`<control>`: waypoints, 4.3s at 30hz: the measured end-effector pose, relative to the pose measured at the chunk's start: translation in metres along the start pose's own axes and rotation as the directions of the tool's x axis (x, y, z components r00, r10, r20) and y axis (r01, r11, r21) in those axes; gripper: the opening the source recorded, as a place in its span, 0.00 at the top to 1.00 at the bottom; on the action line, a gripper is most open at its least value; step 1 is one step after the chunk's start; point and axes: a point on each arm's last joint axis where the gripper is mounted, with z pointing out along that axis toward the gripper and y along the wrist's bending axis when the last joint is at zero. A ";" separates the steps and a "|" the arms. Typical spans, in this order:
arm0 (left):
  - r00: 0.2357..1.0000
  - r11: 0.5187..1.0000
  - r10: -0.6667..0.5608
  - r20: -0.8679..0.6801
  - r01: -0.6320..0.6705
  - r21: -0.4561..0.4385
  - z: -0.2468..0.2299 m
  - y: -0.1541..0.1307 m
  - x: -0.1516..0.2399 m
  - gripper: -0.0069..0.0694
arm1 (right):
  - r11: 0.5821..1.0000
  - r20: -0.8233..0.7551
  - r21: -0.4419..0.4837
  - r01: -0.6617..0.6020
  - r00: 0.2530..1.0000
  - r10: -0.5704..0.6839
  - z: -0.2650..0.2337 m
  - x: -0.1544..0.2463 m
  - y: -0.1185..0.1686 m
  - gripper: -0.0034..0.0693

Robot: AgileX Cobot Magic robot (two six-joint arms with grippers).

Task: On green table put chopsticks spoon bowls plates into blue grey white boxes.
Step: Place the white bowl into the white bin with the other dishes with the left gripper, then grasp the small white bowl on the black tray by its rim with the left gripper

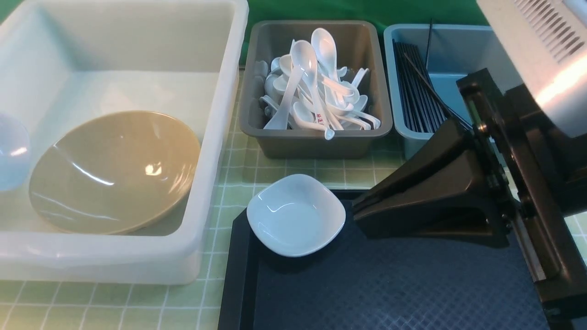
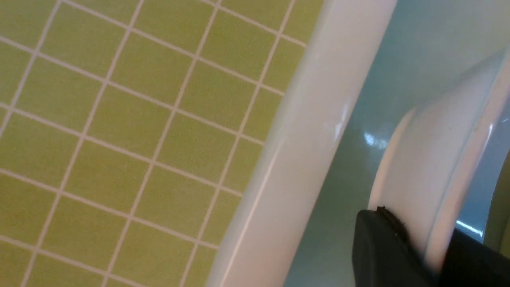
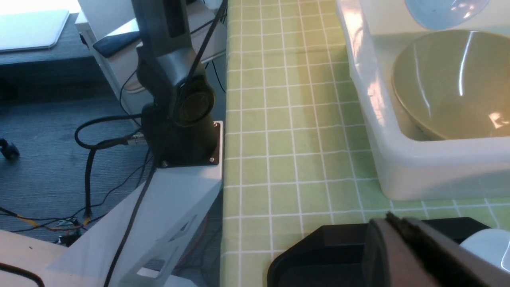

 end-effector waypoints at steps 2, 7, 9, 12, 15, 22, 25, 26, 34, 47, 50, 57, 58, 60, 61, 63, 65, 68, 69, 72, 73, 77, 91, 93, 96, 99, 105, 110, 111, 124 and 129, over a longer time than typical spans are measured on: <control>0.999 0.999 0.036 -0.040 -0.037 -0.020 0.009 -0.007 -0.001 0.89 | 1.000 -0.001 0.000 -0.001 1.000 0.001 0.000 0.000 0.000 0.92; 0.989 0.991 0.047 -0.143 -0.064 -0.118 0.028 -0.014 0.001 0.89 | 1.000 -0.001 0.000 0.000 1.000 0.000 0.000 0.000 0.000 0.92; 0.987 0.988 0.046 -0.157 -0.068 -0.140 0.032 -0.014 0.001 0.89 | 1.000 -0.001 0.000 0.000 1.000 0.000 0.000 0.000 0.000 0.92; 0.988 0.988 0.035 -0.147 -0.056 -0.142 0.035 -0.014 0.000 0.89 | 1.000 -0.001 0.000 0.000 1.000 0.000 0.000 0.000 0.000 0.92; 0.991 0.989 0.031 -0.130 -0.049 -0.137 0.036 -0.014 -0.002 0.89 | 1.000 -0.001 0.000 0.000 1.000 0.000 0.000 0.000 0.000 0.92; 0.991 0.990 0.028 -0.127 -0.045 -0.133 0.038 -0.015 -0.002 0.86 | 1.000 -0.001 0.000 0.000 1.000 0.000 0.000 0.000 0.000 0.92; 0.990 0.991 0.024 -0.138 -0.042 -0.126 0.043 -0.014 -0.002 0.79 | 1.000 -0.001 0.000 0.000 1.000 0.000 0.000 0.000 0.000 0.91; 0.990 0.991 0.023 -0.142 -0.041 -0.125 0.044 -0.014 -0.001 0.76 | 1.000 -0.001 0.000 0.000 1.000 0.000 0.000 0.000 0.000 0.91; 0.988 0.992 0.017 -0.154 -0.036 -0.120 0.045 -0.017 -0.001 0.51 | 1.000 -0.001 0.001 0.000 1.000 0.000 0.000 0.000 0.000 0.90; 0.994 0.981 -0.093 0.052 0.101 -0.168 -0.048 -0.024 -0.022 0.29 | 1.000 0.000 0.003 0.000 1.000 0.000 0.000 0.000 -0.001 0.89; 0.985 0.997 -0.057 0.162 0.065 -0.040 -0.088 -0.047 -0.029 0.29 | 1.000 0.001 0.004 0.000 1.000 0.000 0.000 0.000 -0.001 0.89; 0.931 0.892 0.280 0.236 -0.343 0.295 -0.123 -0.155 -0.016 0.29 | 0.998 -0.053 0.060 -0.001 0.999 0.004 -0.005 0.004 -0.001 0.89; 0.910 0.853 0.342 0.236 -0.406 0.329 -0.122 -0.175 -0.012 0.29 | 0.997 -0.069 0.082 -0.006 0.998 0.012 -0.008 0.006 0.000 0.88; 0.859 0.772 0.454 0.236 -0.511 0.378 -0.117 -0.214 -0.002 0.29 | 0.991 -0.100 0.132 -0.012 0.995 0.025 -0.015 0.008 0.003 0.88; 0.836 0.738 0.498 0.232 -0.549 0.392 -0.114 -0.233 0.003 0.29 | 0.988 -0.109 0.156 -0.012 0.994 0.030 -0.019 0.009 0.004 0.88; 0.772 0.655 0.598 0.216 -0.626 0.423 -0.102 -0.265 0.015 0.29 | 0.981 -0.119 0.192 -0.008 0.992 0.031 -0.027 0.010 0.010 0.87; 0.711 0.589 0.678 0.186 -0.677 0.442 -0.084 -0.299 0.029 0.29 | 0.977 -0.127 0.212 0.007 0.992 0.021 -0.034 0.011 0.016 0.87; 0.599 0.488 0.791 0.123 -0.739 0.463 -0.052 -0.344 0.054 0.29 | 0.972 -0.131 0.235 0.011 0.991 0.021 -0.045 0.012 0.025 0.87; 0.584 0.473 0.804 0.115 -0.745 0.470 -0.050 -0.347 0.056 0.29 | 0.972 -0.132 0.236 0.013 0.991 0.019 -0.046 0.012 0.026 0.87; 0.412 0.345 0.910 0.053 -0.821 0.455 -0.011 -0.384 0.085 0.29 | 0.966 -0.136 0.260 -0.002 0.990 0.039 -0.054 0.014 0.033 0.86; 0.377 0.323 0.925 0.037 -0.835 0.446 -0.004 -0.390 0.090 0.29 | 0.964 -0.134 0.265 -0.004 0.990 0.041 -0.055 0.014 0.034 0.86; 0.259 0.252 0.965 -0.035 -0.884 0.394 0.024 -0.401 0.103 0.29 | 0.963 -0.137 0.268 -0.005 0.990 0.043 -0.057 0.015 0.036 0.86; 0.415 0.410 0.908 -0.049 -0.860 0.303 0.055 -0.401 0.089 0.29 | 0.966 -0.151 0.258 -0.021 0.987 0.062 -0.058 0.017 0.038 0.85; 0.429 0.421 0.902 -0.045 -0.856 0.299 0.056 -0.400 0.087 0.29 | 0.966 -0.152 0.258 -0.022 0.986 0.063 -0.058 0.017 0.038 0.85; 0.443 0.436 0.895 -0.050 -0.847 0.302 0.059 -0.398 0.085 0.29 | 0.966 -0.152 0.258 -0.022 0.986 0.063 -0.058 0.017 0.038 0.84; 0.445 0.444 0.893 -0.071 -0.842 0.307 0.068 -0.396 0.085 0.29 | 0.966 -0.152 0.258 -0.022 0.986 0.063 -0.058 0.017 0.038 0.84; 0.430 0.448 0.893 -0.134 -0.822 0.351 0.095 -0.396 0.093 0.30 | 0.966 -0.152 0.258 -0.021 0.986 0.063 -0.058 0.017 0.038 0.83; 0.412 0.422 0.904 -0.114 -0.822 0.383 0.095 -0.396 0.093 0.42 | 0.966 -0.152 0.258 -0.021 0.986 0.063 -0.058 0.017 0.038 0.82; 0.409 0.417 0.906 -0.107 -0.819 0.393 0.095 -0.396 0.093 0.52 | 0.966 -0.152 0.259 -0.021 0.986 0.062 -0.058 0.017 0.038 0.82; 0.423 0.427 0.900 -0.107 -0.805 0.412 0.083 -0.400 0.088 0.80 | 0.965 -0.151 0.260 -0.021 0.987 0.062 -0.058 0.017 0.038 0.81; 0.428 0.423 0.900 -0.080 -0.813 0.400 0.064 -0.407 0.071 0.89 | 0.965 -0.150 0.260 -0.021 0.987 0.062 -0.058 0.017 0.038 0.81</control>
